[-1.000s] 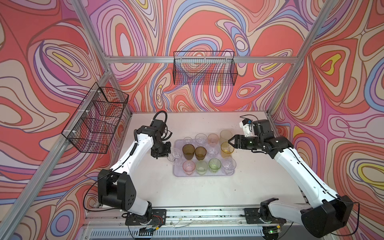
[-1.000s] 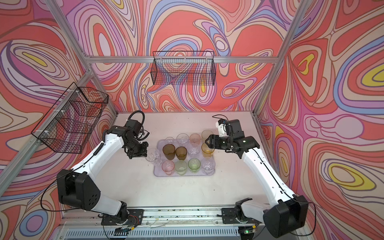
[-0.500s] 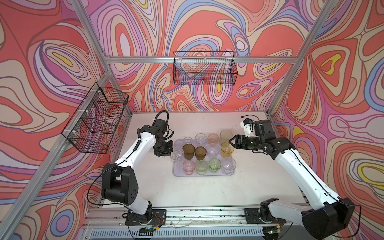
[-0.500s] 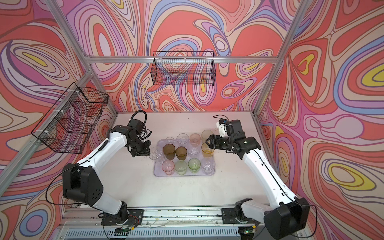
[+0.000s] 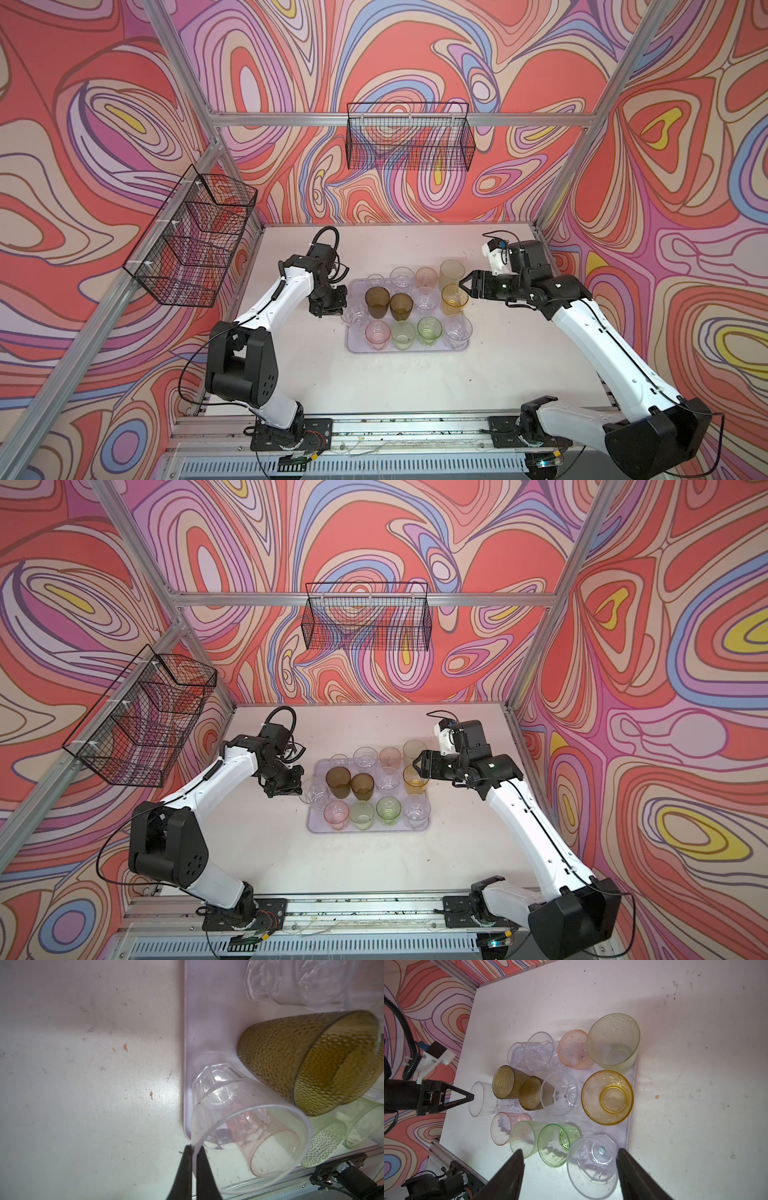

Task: Place the glasses into the tray
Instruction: 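Lower the clear cup upside down onto the tray and open the left gripper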

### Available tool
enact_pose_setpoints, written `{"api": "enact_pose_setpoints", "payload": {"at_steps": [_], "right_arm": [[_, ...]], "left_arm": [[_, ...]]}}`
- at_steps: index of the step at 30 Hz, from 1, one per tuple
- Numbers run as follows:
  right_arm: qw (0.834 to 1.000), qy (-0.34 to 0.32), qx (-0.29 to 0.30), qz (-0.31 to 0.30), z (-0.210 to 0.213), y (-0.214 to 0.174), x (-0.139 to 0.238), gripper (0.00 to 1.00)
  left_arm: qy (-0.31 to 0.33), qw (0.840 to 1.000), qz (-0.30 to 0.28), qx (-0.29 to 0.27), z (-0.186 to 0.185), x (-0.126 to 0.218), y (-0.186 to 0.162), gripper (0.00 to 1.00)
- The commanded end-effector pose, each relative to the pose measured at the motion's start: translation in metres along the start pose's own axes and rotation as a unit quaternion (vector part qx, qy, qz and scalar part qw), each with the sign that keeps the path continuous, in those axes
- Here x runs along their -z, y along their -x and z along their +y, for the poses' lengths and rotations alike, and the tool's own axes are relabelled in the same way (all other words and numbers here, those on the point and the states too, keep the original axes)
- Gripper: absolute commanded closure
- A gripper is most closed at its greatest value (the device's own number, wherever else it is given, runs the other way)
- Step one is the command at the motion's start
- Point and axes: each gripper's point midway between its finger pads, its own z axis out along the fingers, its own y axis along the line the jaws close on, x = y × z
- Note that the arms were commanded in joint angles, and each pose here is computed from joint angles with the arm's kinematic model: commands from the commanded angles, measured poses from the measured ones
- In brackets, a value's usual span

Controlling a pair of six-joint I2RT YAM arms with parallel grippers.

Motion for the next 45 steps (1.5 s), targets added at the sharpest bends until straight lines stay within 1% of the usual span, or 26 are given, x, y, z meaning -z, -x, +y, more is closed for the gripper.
{"api": "enact_pose_setpoints", "payload": {"at_steps": [1,18,29,40,45], "right_arm": [[1.0,-0.006,0.006,-0.003,-0.002,-0.002,0.005,0.28],[1.0,-0.006,0.003,-0.002,-0.002,-0.003,0.006,0.28],[1.0,-0.006,0.003,-0.002,-0.002,-0.003,0.006,0.28],[1.0,-0.007,0.003,-0.002,-0.002,-0.003,0.007,0.28],[1.0,-0.008,0.004,-0.003,-0.002,-0.003,0.007,0.28]], "left_arm": [[-0.004,1.0,0.01,-0.001,0.001,-0.008,-0.002,1.0],[0.013,1.0,0.021,-0.004,0.008,-0.017,-0.01,1.0],[0.014,1.0,0.02,-0.011,0.004,-0.019,-0.009,0.94],[0.011,1.0,0.022,-0.014,0.0,-0.02,-0.011,0.84],[0.009,1.0,0.026,-0.012,-0.001,-0.021,-0.011,0.83]]}}
